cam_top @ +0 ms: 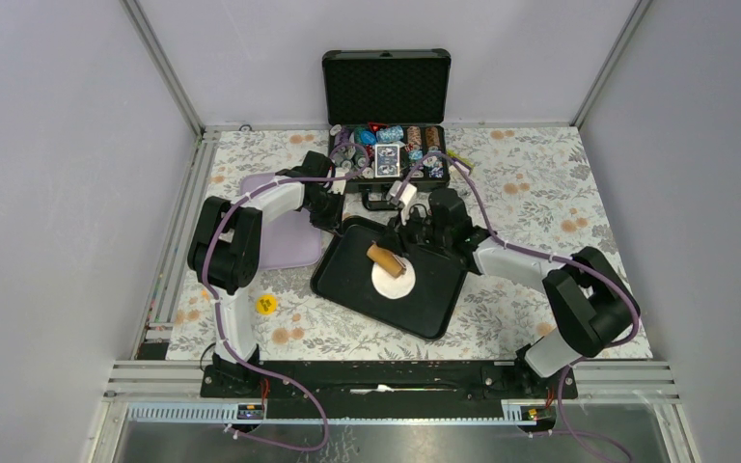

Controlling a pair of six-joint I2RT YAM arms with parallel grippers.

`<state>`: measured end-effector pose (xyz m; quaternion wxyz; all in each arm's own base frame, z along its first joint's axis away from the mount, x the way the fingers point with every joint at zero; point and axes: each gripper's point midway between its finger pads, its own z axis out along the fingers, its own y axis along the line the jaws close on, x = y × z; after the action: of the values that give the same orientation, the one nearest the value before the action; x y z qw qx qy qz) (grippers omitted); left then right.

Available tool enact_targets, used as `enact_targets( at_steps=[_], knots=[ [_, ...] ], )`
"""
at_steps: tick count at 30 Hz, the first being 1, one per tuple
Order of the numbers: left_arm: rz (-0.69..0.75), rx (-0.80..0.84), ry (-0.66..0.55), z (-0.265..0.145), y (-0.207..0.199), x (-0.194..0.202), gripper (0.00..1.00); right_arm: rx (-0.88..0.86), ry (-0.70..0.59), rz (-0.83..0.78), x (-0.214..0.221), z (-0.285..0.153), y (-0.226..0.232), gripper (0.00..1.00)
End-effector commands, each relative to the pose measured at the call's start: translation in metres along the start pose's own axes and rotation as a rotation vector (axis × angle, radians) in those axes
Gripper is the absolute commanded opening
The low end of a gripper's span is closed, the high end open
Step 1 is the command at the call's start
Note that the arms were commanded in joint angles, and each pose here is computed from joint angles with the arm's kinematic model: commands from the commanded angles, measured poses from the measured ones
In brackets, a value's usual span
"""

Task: Roll out the dumpling wrappers from the dough

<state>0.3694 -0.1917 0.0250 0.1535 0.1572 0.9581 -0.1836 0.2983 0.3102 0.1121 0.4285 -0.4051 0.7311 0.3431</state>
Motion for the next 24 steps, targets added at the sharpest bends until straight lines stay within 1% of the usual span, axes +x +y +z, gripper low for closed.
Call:
enact_targets(
  at_steps=[1,7,13,16,19,24],
  knots=[
    [-0.028,-0.037,0.172,0.021,0.007,0.048,0.0,-0.064,0.335,0.09,0.106,-0.008,0.035,0.0],
    [-0.027,-0.039,0.172,0.021,0.007,0.049,0.0,-0.115,0.408,0.091,0.121,-0.006,0.055,0.0],
    [-0.027,-0.039,0.169,0.021,0.007,0.049,0.0,-0.148,0.444,0.121,0.135,-0.007,0.067,0.0],
    [-0.026,-0.039,0.168,0.021,0.007,0.049,0.0,-0.164,0.422,0.12,0.127,-0.006,0.07,0.0],
    [-0.026,-0.04,0.167,0.021,0.007,0.048,0.0,-0.197,0.358,0.116,0.112,-0.005,0.077,0.0],
    [-0.027,-0.041,0.167,0.021,0.007,0.048,0.0,-0.225,0.378,0.13,0.117,-0.003,0.086,0.0]
  ],
)
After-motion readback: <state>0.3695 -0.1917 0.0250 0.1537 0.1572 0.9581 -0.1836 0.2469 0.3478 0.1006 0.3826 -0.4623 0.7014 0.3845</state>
